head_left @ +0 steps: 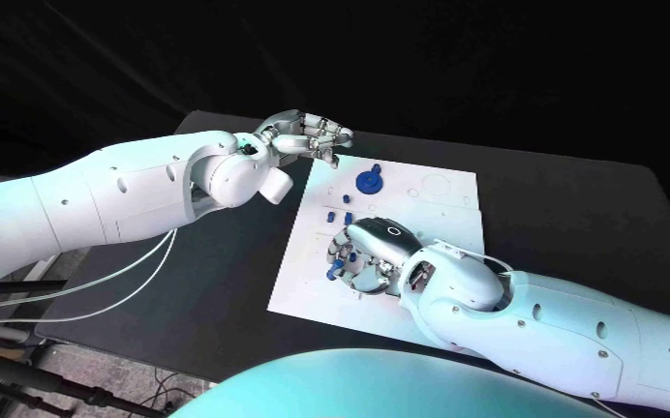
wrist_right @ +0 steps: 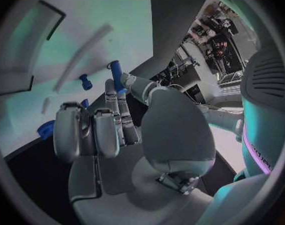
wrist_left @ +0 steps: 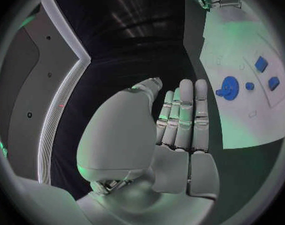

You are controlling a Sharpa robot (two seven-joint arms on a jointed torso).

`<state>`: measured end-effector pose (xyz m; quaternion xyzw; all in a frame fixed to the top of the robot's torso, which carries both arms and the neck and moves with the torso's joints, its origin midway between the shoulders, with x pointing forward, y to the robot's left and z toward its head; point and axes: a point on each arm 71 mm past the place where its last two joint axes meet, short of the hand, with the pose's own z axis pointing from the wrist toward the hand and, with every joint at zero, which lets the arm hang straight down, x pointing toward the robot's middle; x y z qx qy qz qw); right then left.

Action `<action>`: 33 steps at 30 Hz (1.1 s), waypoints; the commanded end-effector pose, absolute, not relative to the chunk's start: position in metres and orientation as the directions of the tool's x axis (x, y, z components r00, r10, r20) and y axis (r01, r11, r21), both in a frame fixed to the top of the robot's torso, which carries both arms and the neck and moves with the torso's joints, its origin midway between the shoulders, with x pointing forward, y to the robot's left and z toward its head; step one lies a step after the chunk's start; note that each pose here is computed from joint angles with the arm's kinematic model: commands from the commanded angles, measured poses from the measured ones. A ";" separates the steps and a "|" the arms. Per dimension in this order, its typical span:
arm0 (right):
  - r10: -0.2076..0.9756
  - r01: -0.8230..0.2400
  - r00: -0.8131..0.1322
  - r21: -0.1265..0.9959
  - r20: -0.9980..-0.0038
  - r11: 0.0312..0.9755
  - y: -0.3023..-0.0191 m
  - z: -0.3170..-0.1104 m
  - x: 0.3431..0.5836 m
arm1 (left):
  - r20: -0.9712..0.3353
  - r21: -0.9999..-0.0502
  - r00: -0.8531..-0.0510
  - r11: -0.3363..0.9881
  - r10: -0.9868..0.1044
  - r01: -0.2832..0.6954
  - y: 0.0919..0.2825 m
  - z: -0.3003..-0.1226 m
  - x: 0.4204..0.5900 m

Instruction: Assemble the parts on the task board

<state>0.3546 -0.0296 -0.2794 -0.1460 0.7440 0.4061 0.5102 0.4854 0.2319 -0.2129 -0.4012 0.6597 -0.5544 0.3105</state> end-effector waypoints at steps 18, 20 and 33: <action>0.106 -0.682 -0.409 0.380 -0.907 0.625 -0.022 -0.283 0.350 | 0.046 -0.981 -0.496 0.054 -0.867 -0.185 0.231 -0.212 0.485; 0.103 -0.685 -0.407 0.378 -0.908 0.623 -0.021 -0.283 0.349 | 0.046 -0.981 -0.495 0.054 -0.868 -0.185 0.231 -0.212 0.485; 0.135 -0.679 -0.388 0.382 -0.912 0.627 -0.023 -0.282 0.350 | 0.046 -0.980 -0.496 0.056 -0.867 -0.189 0.232 -0.212 0.484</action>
